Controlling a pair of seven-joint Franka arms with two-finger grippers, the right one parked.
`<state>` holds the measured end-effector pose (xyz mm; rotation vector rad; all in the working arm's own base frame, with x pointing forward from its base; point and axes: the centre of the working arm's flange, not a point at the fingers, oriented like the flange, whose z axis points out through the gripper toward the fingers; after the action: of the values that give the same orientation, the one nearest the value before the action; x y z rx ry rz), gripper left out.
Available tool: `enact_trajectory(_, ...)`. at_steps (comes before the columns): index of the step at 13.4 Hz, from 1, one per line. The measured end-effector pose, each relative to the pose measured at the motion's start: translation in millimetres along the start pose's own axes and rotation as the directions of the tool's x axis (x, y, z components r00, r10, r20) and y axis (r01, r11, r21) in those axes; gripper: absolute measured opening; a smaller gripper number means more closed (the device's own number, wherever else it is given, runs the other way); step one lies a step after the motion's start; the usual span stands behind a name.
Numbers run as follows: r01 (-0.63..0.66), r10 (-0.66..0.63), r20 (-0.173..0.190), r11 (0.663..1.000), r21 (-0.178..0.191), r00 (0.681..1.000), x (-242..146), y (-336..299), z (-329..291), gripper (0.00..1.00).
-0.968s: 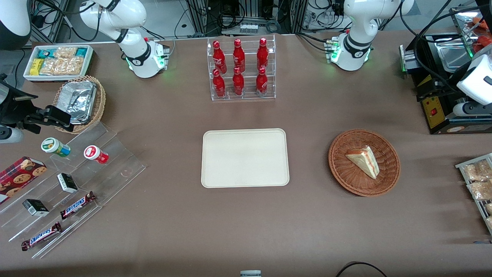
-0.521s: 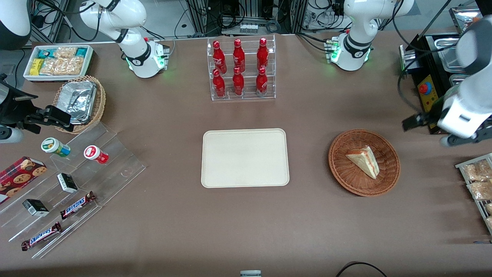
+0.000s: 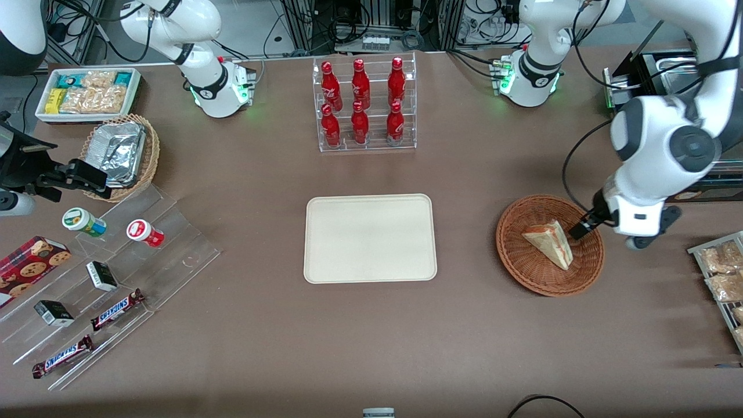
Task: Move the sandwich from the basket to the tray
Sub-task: 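Close the left gripper on the wrapped sandwich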
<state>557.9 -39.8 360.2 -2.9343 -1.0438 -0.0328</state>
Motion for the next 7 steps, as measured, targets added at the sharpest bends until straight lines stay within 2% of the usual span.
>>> enact_trajectory(2, 0.044, -0.045, -0.02, 0.999, -0.025, 0.999, -5.1, -1.8, 21.0, 1.0)
enact_trajectory(7, 0.076, -0.078, -0.035, 0.996, -0.051, 0.996, -13.5, 10.7, 50.0, 1.0)
